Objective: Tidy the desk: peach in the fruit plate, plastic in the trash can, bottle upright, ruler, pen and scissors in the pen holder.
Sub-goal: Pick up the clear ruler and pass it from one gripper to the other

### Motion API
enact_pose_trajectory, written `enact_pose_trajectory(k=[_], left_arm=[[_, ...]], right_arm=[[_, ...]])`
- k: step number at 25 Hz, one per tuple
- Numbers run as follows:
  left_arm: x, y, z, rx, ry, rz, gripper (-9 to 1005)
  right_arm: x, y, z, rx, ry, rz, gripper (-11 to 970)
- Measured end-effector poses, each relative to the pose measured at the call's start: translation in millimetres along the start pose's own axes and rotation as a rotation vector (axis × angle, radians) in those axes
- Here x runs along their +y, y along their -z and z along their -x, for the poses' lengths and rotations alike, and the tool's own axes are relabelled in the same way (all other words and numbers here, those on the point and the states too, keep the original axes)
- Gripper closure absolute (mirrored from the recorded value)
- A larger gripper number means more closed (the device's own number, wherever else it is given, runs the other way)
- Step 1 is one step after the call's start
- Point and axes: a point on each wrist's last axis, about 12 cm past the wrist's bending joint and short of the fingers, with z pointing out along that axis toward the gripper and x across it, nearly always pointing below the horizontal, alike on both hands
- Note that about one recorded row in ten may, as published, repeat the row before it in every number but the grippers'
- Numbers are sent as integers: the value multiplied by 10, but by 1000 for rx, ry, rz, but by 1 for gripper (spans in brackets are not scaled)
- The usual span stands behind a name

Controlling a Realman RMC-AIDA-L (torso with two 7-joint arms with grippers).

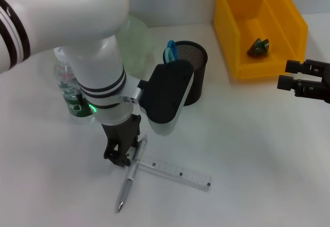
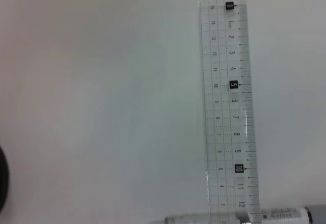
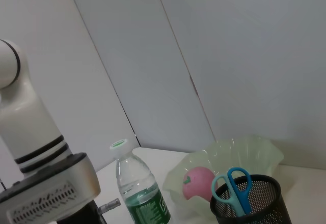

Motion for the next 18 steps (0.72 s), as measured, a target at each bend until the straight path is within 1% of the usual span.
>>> enact_pose_trajectory(k=[10, 11, 12, 18], left_arm=[[14, 123, 13, -37, 35, 16, 585], [17, 137, 14, -41, 40, 19, 584], [22, 152, 11, -43, 45, 25, 583], [67, 318, -19, -116, 94, 72, 577]], right_arm=[[-10, 12, 30, -26, 12, -12, 281], [-11, 40, 60, -66, 22, -24, 281], [-11, 40, 60, -66, 22, -24, 281], [7, 239, 110, -219, 43, -74, 283]])
